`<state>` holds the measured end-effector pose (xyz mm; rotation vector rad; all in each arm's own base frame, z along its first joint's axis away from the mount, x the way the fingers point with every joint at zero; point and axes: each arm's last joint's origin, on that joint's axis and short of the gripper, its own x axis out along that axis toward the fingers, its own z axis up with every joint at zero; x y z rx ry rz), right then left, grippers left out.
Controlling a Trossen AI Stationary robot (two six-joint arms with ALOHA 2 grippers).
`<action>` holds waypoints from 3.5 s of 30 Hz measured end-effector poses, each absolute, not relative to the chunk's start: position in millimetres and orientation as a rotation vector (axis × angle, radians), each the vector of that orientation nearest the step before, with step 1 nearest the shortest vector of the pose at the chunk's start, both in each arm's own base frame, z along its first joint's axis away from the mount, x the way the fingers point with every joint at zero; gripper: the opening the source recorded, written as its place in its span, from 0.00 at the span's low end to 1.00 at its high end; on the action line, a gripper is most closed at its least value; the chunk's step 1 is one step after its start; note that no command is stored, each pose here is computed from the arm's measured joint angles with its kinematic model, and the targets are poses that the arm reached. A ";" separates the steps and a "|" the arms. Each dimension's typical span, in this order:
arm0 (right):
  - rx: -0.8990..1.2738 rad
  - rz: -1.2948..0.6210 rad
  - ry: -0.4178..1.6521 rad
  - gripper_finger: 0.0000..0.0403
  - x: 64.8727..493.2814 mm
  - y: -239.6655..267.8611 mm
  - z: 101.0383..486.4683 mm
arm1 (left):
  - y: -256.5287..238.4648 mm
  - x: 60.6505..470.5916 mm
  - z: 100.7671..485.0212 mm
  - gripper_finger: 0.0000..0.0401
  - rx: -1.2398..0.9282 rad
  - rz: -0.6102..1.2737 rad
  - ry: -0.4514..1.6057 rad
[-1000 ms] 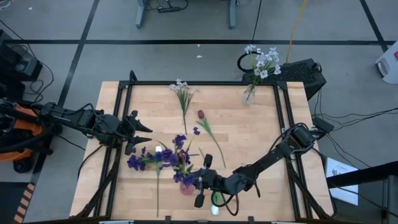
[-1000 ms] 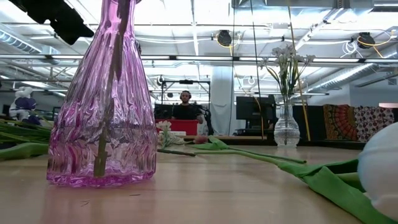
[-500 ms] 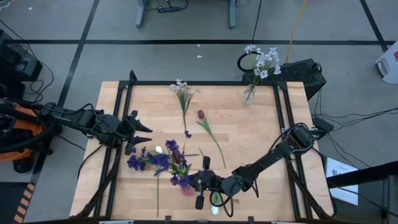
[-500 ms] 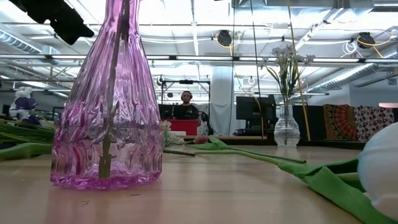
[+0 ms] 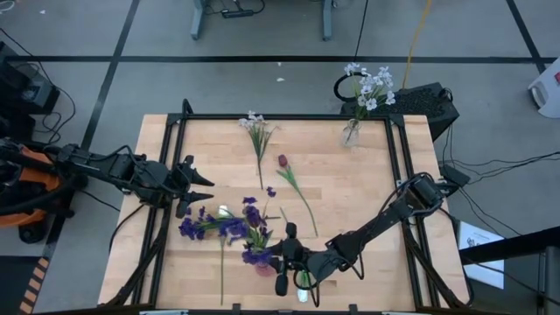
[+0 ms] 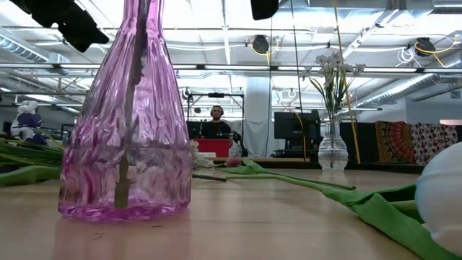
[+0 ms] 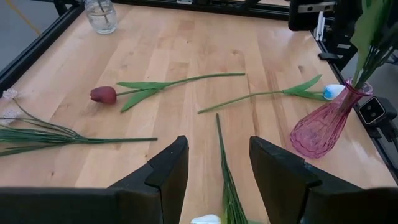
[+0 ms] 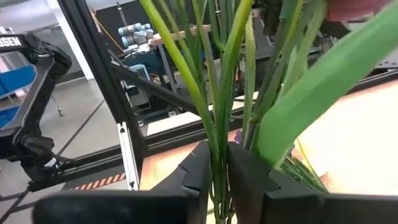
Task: Sort flowers into vase by color
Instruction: Put the violet flower into the pink vase, then put the white flower into the transparent vase
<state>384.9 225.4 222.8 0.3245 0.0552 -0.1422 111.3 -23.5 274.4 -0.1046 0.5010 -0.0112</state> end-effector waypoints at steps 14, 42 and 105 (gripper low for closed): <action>0.423 0.067 0.350 0.24 351.0 221.8 258.8 | -23.8 112.6 273.7 0.44 -0.107 -0.009 0.509; 0.872 -0.842 0.683 0.11 300.7 98.7 268.3 | -21.4 145.2 252.3 0.44 -0.308 0.333 0.620; 0.682 -0.675 0.991 0.01 194.9 -17.9 178.9 | 160.4 320.8 140.5 0.04 -0.939 0.879 1.013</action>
